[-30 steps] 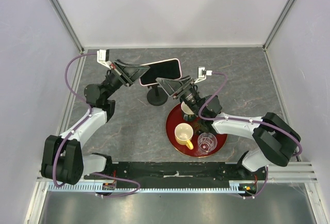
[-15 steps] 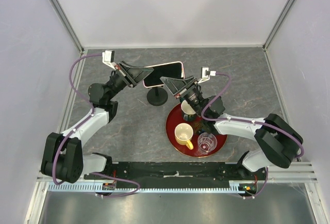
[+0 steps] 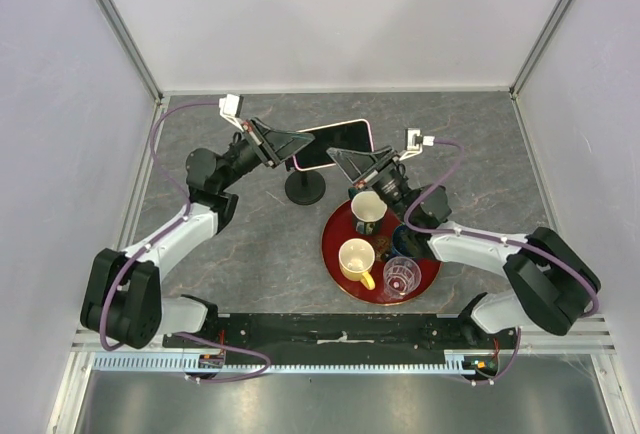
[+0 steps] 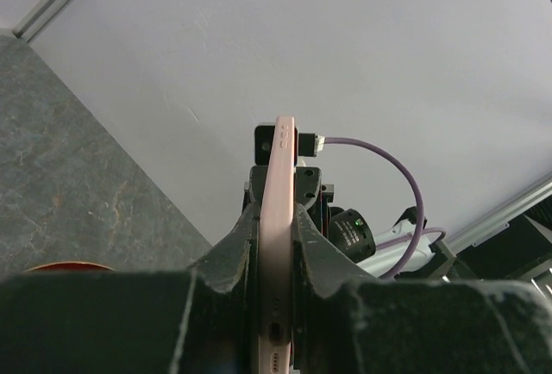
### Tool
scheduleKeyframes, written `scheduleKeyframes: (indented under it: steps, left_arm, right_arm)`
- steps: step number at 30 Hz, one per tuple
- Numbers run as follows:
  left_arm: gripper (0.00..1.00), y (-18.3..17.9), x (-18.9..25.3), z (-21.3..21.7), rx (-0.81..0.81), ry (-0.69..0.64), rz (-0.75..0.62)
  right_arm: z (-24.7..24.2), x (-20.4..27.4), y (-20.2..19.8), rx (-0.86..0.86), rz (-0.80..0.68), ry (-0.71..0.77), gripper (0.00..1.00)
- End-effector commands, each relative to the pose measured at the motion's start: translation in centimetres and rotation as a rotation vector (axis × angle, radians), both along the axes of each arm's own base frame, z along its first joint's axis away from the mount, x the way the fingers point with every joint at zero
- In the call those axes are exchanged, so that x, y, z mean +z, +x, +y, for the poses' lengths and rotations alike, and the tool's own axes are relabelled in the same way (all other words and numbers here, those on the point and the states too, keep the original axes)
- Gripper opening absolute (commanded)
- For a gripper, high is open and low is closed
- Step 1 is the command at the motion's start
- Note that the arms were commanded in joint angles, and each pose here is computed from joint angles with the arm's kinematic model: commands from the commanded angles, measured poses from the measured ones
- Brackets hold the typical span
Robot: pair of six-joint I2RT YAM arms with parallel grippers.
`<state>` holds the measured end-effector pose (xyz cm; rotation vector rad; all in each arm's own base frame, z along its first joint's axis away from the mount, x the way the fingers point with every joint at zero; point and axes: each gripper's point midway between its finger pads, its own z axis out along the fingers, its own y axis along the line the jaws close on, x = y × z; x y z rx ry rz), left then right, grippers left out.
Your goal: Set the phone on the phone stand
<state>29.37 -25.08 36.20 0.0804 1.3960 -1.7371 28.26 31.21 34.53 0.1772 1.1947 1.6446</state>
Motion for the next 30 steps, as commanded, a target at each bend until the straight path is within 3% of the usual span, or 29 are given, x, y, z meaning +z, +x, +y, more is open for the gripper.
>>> scheduleKeyframes:
  steps: [1,2,4,7,8,10,12,13,15,16,17,18,20,23,30]
  left_arm:
    - [0.25,-1.6,1.8,-1.1,-0.076,0.075,-0.117]
    - [0.41,-1.6,1.9,-1.1,-0.074,0.102,-0.143]
    - [0.48,-0.9,1.7,-0.8,-0.066,0.164,-0.112]
    - [0.54,0.0,2.0,0.8,0.056,0.23,-0.143]
    - [0.6,0.2,2.2,1.4,0.11,0.262,-0.192]
    - [0.63,0.0,3.2,2.9,0.218,0.293,-0.223]
    - [0.7,-0.4,4.6,3.9,0.299,0.323,-0.299]
    - [0.71,-0.4,4.6,4.0,0.31,0.335,-0.308]
    - [0.72,-0.3,4.5,3.8,0.292,0.368,-0.317]
    - [0.73,-0.4,4.5,3.5,0.272,0.374,-0.323]
    - [0.83,-0.4,4.3,3.2,0.245,0.378,-0.321]
    - [0.86,-1.0,4.6,2.6,0.192,0.377,-0.338]
    - [0.89,-0.9,4.1,1.7,0.127,0.374,-0.323]
    - [0.89,-2.0,4.1,0.4,0.02,0.38,-0.361]
    - [0.95,-5.5,4.7,-0.7,-0.147,0.395,-0.516]
  right_arm:
    - [-8.1,9.9,-3.5,-0.149,-0.377,0.304,0.0]
    - [-8.1,9.9,-3.7,-0.134,-0.397,0.285,0.0]
    - [-8.9,10.4,-3.0,-0.146,-0.445,0.246,0.0]
    - [-9.3,10.2,-1.6,-0.134,-0.501,0.128,0.0]
    - [-9.1,9.6,-0.4,-0.128,-0.476,0.07,0.0]
    - [-8.6,9.8,0.2,-0.07,-0.544,-0.084,0.0]
    - [-7.6,8.2,1.7,-0.01,-0.511,-0.256,0.0]
    - [-6.8,8.8,0.2,0.061,-0.582,-0.341,0.0]
    - [-6.0,5.8,1.1,0.101,-0.558,-0.547,0.0]
    - [-6.1,6.2,-0.2,0.129,-0.621,-0.611,0.0]
    - [-6.2,3.9,0.2,0.147,-0.586,-0.713,0.0]
    - [-6.3,3.2,0.0,0.157,-0.594,-0.767,0.0]
    - [-6.5,2.2,-1.7,0.243,-0.612,-0.838,0.0]
    - [-6.3,2.0,-4.1,0.377,-0.639,-0.824,0.0]
    - [-6.5,0.6,-5.1,0.449,-0.62,-0.854,0.0]
